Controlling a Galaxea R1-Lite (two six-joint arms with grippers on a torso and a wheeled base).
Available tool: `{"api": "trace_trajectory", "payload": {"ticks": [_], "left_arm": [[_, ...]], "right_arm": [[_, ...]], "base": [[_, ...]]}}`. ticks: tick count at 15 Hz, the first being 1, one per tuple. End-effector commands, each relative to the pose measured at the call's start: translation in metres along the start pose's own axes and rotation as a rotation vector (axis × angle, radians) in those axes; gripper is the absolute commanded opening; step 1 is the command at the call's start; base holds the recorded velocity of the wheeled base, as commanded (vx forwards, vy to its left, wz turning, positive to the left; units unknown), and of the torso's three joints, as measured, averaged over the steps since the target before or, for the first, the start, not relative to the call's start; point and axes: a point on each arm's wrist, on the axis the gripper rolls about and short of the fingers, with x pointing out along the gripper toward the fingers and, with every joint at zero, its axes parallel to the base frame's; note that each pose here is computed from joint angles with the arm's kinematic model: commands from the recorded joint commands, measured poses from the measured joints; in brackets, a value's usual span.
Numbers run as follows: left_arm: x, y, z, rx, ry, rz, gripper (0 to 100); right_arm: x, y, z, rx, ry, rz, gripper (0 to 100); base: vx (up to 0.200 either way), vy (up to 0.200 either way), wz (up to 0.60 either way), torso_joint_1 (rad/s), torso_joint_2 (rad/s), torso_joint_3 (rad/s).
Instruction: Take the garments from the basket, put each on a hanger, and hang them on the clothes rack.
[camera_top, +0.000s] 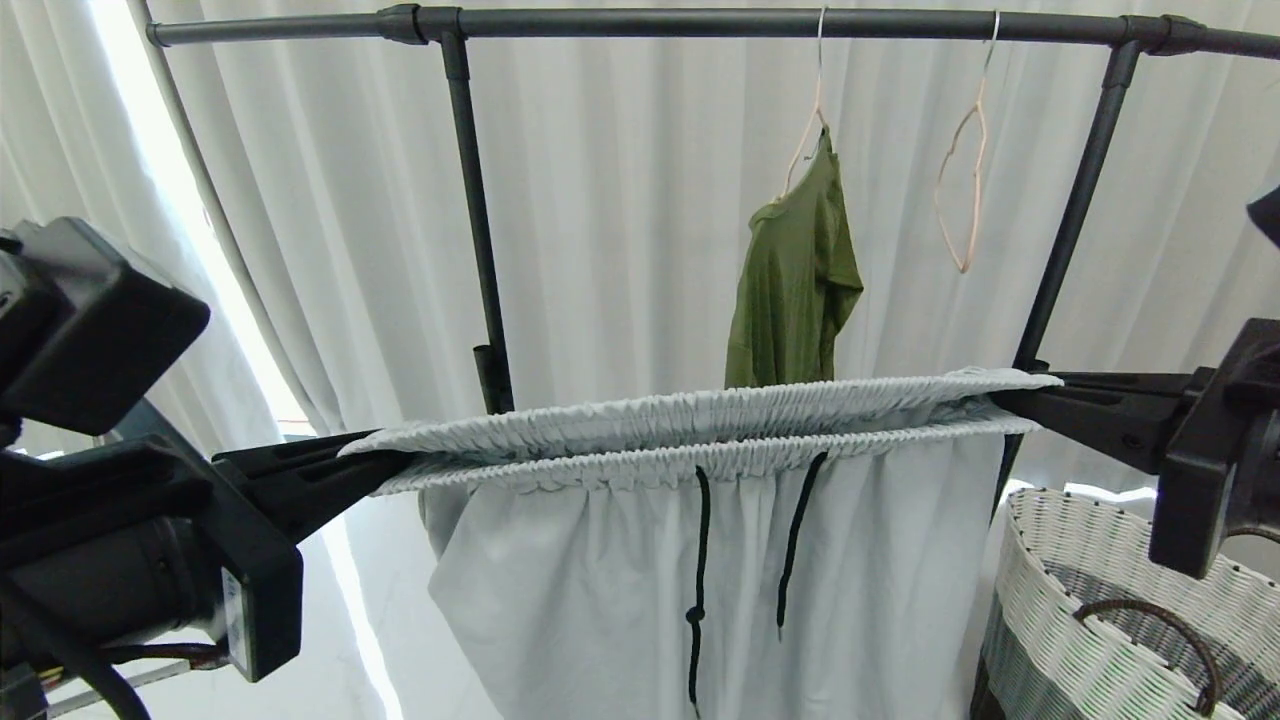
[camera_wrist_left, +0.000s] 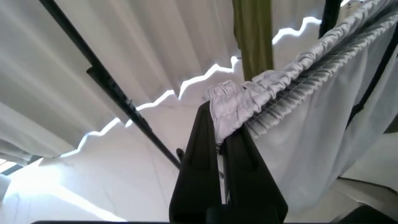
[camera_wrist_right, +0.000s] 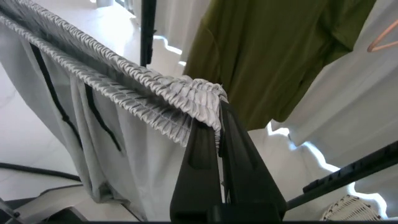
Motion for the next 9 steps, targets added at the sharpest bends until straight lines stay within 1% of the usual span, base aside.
{"api": "trace_trajectory", "payload": {"ticks": [1, 2, 4, 6, 7, 8, 9], "left_arm": [[0.001, 0.0, -0.008, 0.004, 0.025, 0.001, 0], [-0.002, 0.0, -0.012, 0.01, 0.028, -0.001, 0], [-0.003, 0.002, -0.004, 0.006, 0.0, -0.005, 0], [0.009, 0.013, 0.032, -0.023, -0.058, 0.046, 0], [0.014, 0.015, 0.047, -0.03, -0.069, 0.051, 0], [0.015, 0.019, 0.067, -0.043, -0.059, 0.043, 0], [0.014, 0.018, 0.081, -0.067, -0.04, 0.016, 0]], "right_arm": [[-0.002, -0.001, 0.002, 0.002, -0.007, -0.002, 0], [-0.002, -0.001, 0.003, 0.002, -0.009, -0.003, 0], [-0.003, -0.002, 0.008, -0.001, -0.024, -0.002, 0], [-0.007, -0.004, 0.025, -0.004, -0.081, -0.008, 0], [-0.007, -0.005, 0.035, 0.002, -0.106, -0.01, 0], [-0.009, -0.006, 0.05, 0.008, -0.141, -0.01, 0], [-0.008, -0.007, 0.062, 0.01, -0.158, -0.007, 0]], "base": [[0.0, 0.0, 0.0, 0.0, 0.0, 0.0], [0.0, 0.0, 0.0, 0.0, 0.0, 0.0], [0.0, 0.0, 0.0, 0.0, 0.0, 0.0], [0.0, 0.0, 0.0, 0.0, 0.0, 0.0], [0.0, 0.0, 0.0, 0.0, 0.0, 0.0], [0.0, 0.0, 0.0, 0.0, 0.0, 0.0], [0.0, 0.0, 0.0, 0.0, 0.0, 0.0]]}}
